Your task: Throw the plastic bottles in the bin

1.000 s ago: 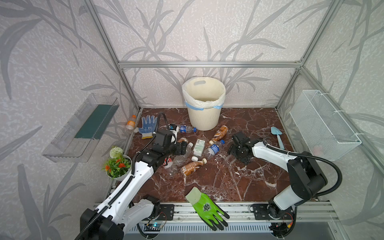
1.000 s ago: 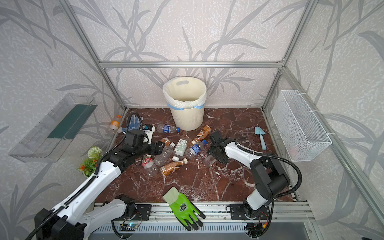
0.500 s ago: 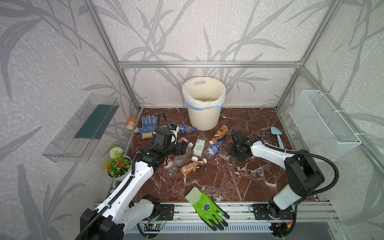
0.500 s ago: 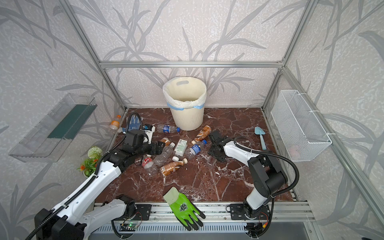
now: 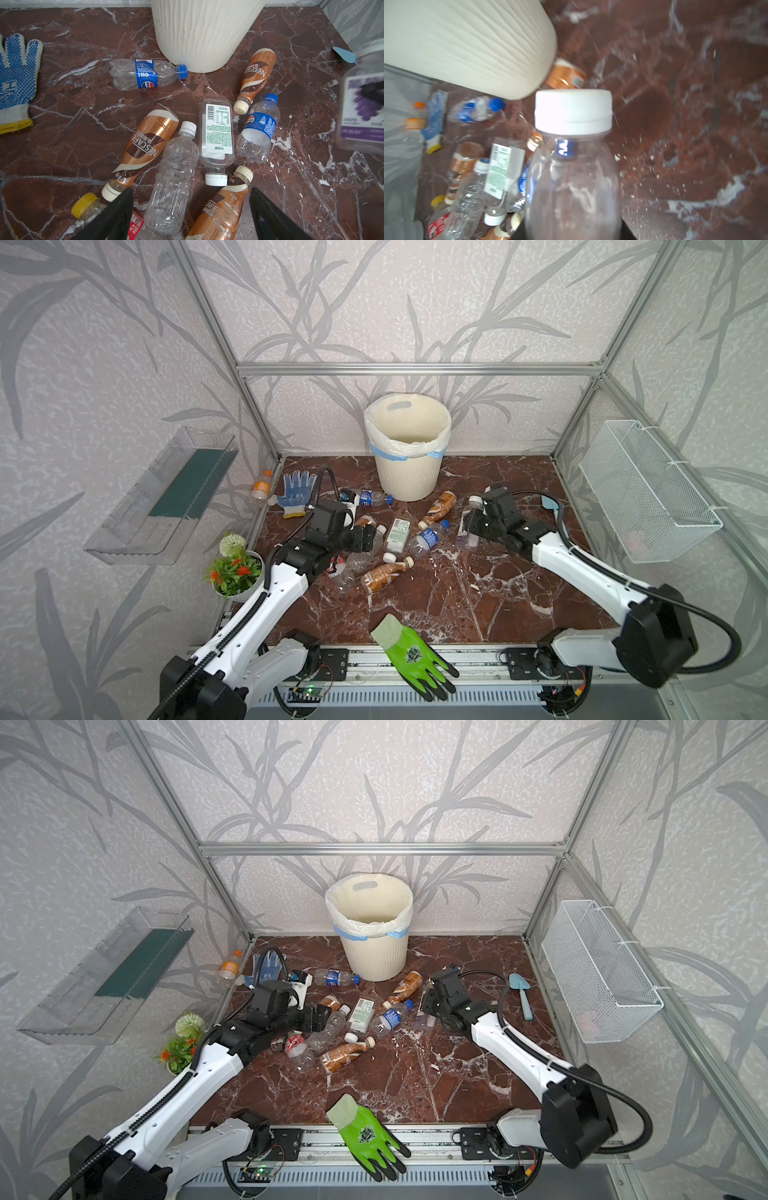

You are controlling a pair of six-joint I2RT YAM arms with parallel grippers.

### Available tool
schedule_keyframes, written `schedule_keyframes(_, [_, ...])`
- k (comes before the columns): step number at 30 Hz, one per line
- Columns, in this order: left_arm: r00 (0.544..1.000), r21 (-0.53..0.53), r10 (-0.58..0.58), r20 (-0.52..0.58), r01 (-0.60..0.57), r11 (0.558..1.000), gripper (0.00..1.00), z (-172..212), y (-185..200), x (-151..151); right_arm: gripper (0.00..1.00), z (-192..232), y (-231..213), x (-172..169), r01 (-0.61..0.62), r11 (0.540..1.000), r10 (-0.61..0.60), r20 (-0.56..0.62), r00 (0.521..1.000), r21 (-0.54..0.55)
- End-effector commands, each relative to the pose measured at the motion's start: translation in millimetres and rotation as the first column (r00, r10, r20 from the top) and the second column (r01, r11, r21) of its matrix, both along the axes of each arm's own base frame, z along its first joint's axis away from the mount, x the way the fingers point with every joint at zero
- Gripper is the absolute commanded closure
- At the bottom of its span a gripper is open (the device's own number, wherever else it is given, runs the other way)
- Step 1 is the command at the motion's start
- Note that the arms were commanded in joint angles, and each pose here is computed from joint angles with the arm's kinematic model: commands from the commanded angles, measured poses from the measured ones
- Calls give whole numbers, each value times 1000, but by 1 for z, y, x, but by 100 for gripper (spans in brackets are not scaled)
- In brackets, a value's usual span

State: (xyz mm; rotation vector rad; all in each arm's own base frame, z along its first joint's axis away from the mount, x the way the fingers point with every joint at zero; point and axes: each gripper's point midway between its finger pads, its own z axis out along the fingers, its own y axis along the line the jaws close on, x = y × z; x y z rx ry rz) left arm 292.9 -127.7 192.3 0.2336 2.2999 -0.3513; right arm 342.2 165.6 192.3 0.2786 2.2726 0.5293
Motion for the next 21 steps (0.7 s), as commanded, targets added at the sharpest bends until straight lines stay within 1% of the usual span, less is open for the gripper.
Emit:
schedule_keyframes(1, [1000, -15, -27, 6, 27, 1000, 13, 2, -6, -6, 58, 87, -7, 0, -79, 995, 98, 370, 924, -66])
schedule_keyframes(4, [996, -26, -86, 9, 86, 996, 13, 4, -17, -11, 58, 142, -19, -17, -77, 990, 128, 553, 823, -116])
schedule_keyframes(7, [983, -32, -182, -4, 182, 983, 13, 4, -33, -21, 57, 187, -30, -31, -42, 986, 139, 674, 726, -159])
schedule_keyframes(10, [959, -11, -280, -38, 279, 960, 13, 0, -49, -36, 57, 232, -35, -39, -7, 985, 138, 769, 624, -170])
schedule_keyframes(11, [950, 7, -309, -50, 310, 951, 13, -2, -54, -41, 57, 250, -35, -40, -1, 986, 137, 801, 582, -168])
schedule_keyframes(12, [943, 28, -328, -61, 331, 943, 13, -5, -58, -45, 57, 265, -32, -39, -2, 987, 136, 823, 551, -162])
schedule_keyframes(15, [927, 69, -367, -79, 373, 925, 13, -13, -66, -56, 57, 310, -18, -23, -22, 992, 121, 869, 480, -126])
schedule_keyframes(16, [925, 76, -373, -79, 378, 923, 13, -14, -68, -58, 57, 317, -7, -11, -47, 991, 134, 865, 484, -128])
schedule_keyframes(18, [925, 91, -371, -78, 377, 922, 13, -16, -69, -60, 57, 338, 30, 21, -150, 978, 203, 854, 480, -148])
schedule_keyframes(20, [926, 100, -369, -77, 375, 921, 13, -18, -68, -63, 53, 334, 69, 61, -256, 954, 271, 820, 504, -159])
schedule_keyframes(21, [929, 102, -363, -73, 369, 924, 13, -18, -66, -64, 48, 326, 86, 79, -297, 939, 311, 797, 518, -174])
